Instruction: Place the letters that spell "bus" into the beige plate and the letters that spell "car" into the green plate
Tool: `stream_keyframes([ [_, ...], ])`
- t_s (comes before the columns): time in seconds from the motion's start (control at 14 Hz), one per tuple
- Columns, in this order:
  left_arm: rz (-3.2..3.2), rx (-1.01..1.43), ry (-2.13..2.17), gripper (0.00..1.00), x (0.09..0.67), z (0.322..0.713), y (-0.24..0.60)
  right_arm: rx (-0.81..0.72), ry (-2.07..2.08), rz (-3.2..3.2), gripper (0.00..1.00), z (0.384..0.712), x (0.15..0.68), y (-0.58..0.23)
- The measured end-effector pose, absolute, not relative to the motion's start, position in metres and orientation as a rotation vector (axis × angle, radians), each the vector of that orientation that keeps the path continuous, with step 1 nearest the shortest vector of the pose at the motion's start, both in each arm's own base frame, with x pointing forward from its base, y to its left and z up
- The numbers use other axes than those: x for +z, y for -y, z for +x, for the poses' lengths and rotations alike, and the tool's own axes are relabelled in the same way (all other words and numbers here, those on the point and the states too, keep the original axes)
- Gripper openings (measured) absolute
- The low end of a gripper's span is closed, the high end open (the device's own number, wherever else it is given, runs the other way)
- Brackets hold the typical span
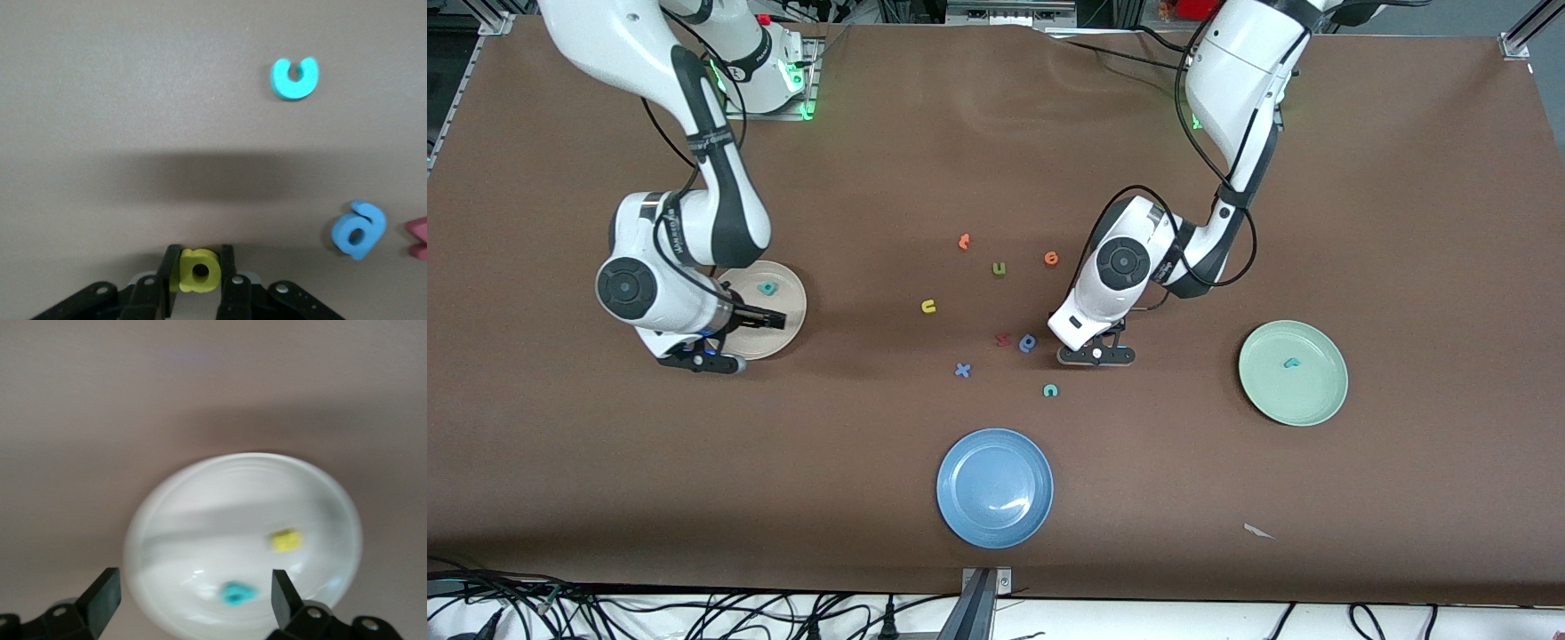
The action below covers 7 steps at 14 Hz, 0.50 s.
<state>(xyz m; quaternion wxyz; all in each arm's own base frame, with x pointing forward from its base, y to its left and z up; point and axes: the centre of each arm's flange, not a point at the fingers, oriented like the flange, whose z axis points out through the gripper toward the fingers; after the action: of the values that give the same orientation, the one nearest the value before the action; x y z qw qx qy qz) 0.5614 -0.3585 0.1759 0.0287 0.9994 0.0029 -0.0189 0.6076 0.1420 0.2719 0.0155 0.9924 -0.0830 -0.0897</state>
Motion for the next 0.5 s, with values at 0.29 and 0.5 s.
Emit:
stream_keyframes([
  [0.29, 3.09, -0.071, -0.012, 0.28, 0.174, 0.561, 0.358, -0.251, 0.669, 3.063, 1.0, 0.588, 0.27, -0.258],
  [0.5, 3.15, -0.139, 0.043, 0.28, 0.195, 0.587, 0.322, -0.19, 1.003, 2.998, 1.0, 0.571, 0.249, -0.317],
])
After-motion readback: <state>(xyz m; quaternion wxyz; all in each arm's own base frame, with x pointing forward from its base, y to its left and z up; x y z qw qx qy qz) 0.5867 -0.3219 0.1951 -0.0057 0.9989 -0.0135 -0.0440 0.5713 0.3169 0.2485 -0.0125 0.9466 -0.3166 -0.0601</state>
